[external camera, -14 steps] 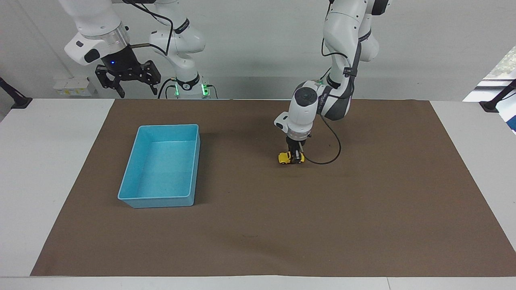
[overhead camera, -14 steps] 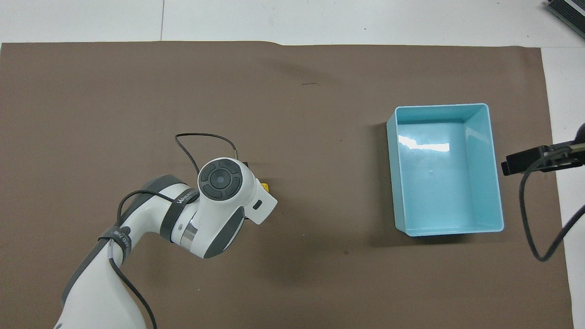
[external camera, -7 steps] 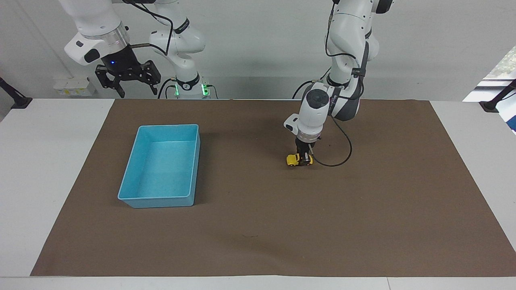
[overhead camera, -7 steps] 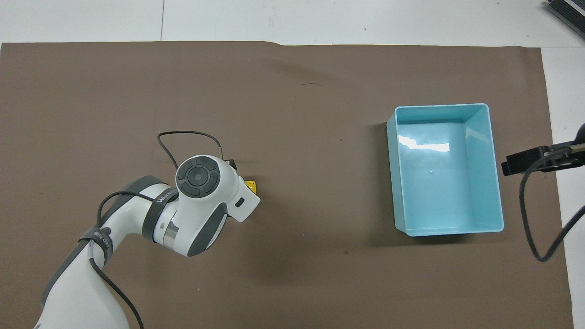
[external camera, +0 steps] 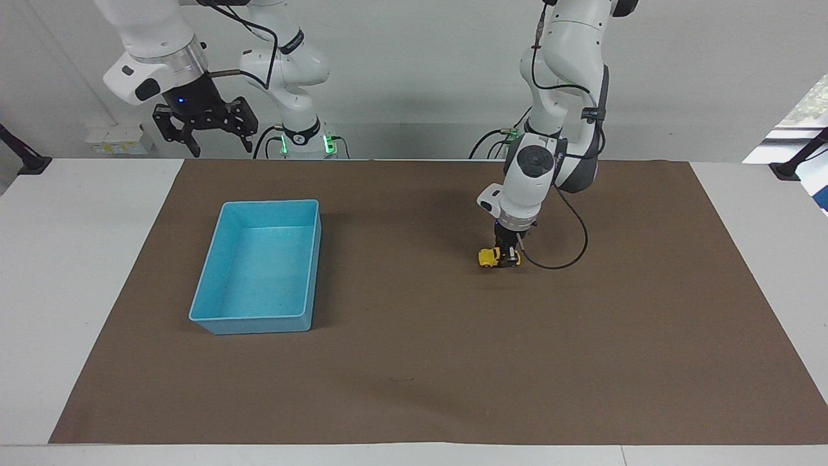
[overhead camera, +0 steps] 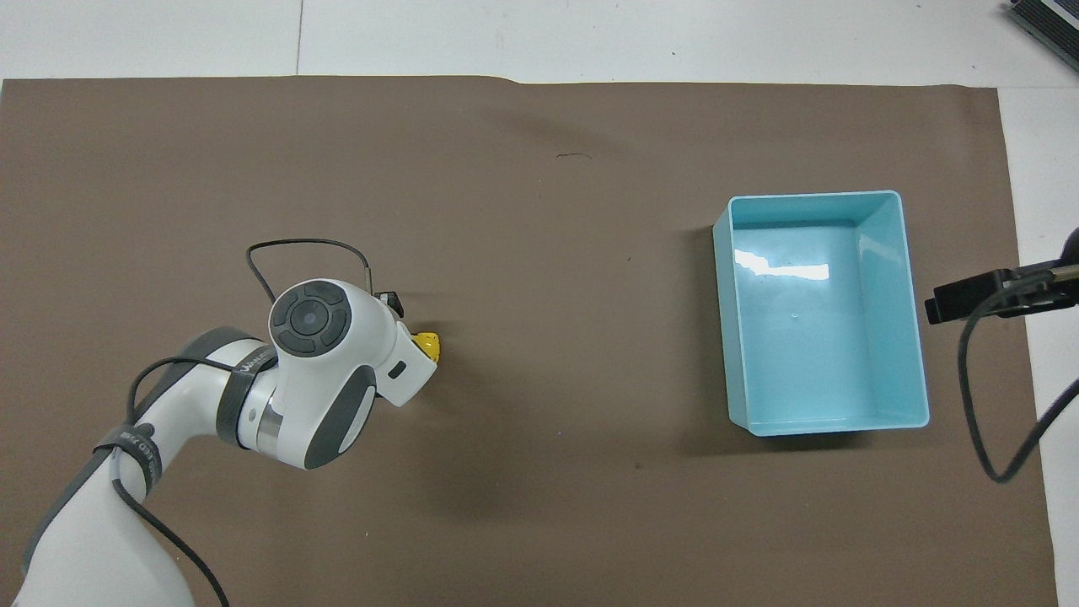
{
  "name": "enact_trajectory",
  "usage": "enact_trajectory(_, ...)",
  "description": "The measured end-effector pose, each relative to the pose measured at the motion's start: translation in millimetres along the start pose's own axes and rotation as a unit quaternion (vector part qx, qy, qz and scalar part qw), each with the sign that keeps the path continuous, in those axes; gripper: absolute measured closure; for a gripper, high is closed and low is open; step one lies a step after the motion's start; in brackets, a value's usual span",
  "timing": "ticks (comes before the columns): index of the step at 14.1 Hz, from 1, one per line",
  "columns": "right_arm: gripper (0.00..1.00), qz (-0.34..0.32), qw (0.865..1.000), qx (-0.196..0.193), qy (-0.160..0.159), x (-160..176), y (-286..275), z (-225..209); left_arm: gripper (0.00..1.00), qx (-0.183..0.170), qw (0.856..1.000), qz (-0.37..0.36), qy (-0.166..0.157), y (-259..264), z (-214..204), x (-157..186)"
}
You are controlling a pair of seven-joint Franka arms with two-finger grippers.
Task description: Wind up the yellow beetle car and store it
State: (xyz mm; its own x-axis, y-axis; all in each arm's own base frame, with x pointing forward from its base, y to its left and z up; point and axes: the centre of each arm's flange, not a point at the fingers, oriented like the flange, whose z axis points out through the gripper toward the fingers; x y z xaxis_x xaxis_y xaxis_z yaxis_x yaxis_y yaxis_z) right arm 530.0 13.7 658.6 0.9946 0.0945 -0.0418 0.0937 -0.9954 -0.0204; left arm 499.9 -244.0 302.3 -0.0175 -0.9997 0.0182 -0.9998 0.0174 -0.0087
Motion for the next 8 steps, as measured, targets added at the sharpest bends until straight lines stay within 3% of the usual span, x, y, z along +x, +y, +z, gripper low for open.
enact_trajectory(8, 0.00, 0.000, 1.000, 0.000, 0.000, 0, 0, 0, 0.55, -0.002, 1.000, 0.008, 0.000, -5, -1, -37)
